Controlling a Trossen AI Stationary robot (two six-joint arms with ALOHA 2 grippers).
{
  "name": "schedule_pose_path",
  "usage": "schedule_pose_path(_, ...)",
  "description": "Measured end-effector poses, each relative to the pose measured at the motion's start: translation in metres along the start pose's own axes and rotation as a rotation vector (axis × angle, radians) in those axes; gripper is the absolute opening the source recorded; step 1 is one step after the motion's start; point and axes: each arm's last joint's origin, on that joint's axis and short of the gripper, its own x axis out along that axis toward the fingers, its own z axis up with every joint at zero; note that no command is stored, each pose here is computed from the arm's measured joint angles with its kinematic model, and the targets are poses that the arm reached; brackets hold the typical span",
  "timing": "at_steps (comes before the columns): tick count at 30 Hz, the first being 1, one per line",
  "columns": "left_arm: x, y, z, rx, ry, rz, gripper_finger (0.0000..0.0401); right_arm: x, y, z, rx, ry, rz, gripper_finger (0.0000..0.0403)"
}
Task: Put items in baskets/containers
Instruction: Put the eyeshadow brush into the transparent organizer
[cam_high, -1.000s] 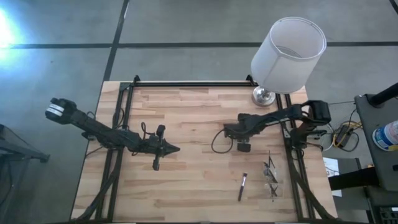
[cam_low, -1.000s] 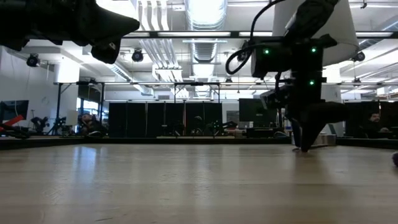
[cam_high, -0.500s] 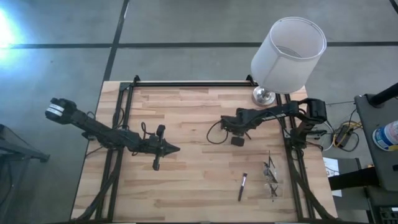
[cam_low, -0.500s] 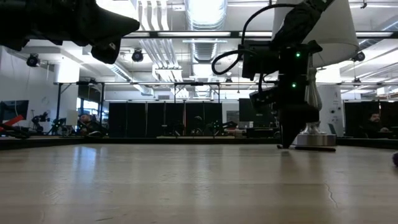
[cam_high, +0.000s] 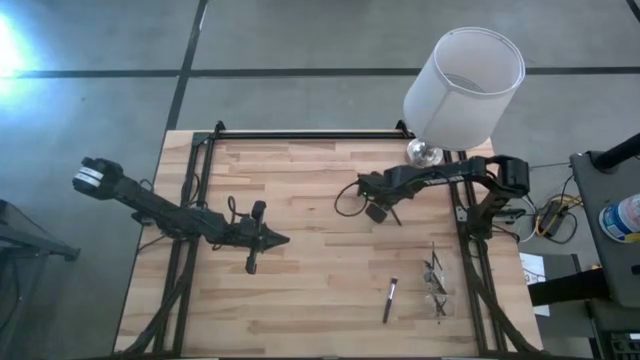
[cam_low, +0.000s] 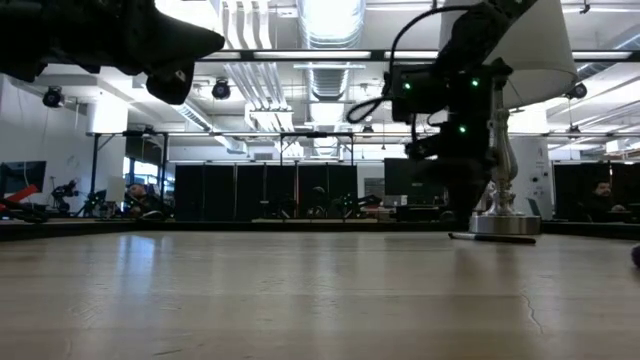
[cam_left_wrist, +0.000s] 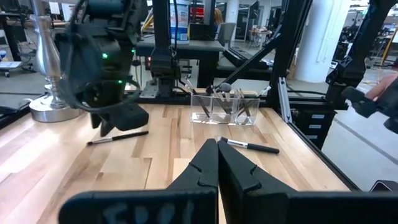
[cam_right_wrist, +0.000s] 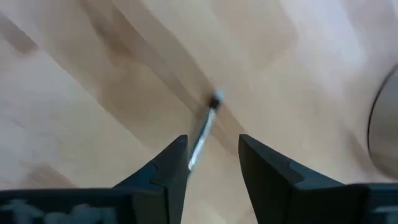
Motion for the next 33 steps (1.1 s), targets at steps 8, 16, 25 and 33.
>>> schedule_pose_path(8, 0.0, 0.0, -0.001, 0.0, 0.007, 0.001, 0.0, 0.02, -0.004, -0.022, 0.061, 0.0, 0.026, 0.0136)
schedule_pose_path(16, 0.0, 0.0, -0.001, 0.0, 0.008, 0.001, 0.0, 0.028, -0.008, -0.019, 0.115, -0.047, 0.088, 0.0118)
schedule_pose_path(25, 0.0, 0.0, -0.001, 0.0, 0.008, 0.001, 0.0, -0.001, -0.019, -0.026, 0.298, -0.069, 0.126, 0.0117)
schedule_pose_path(33, 0.0, 0.0, -0.001, -0.005, 0.01, 0.001, 0.0, -0.012, -0.038, -0.073, 0.551, -0.243, 0.05, 0.0162)
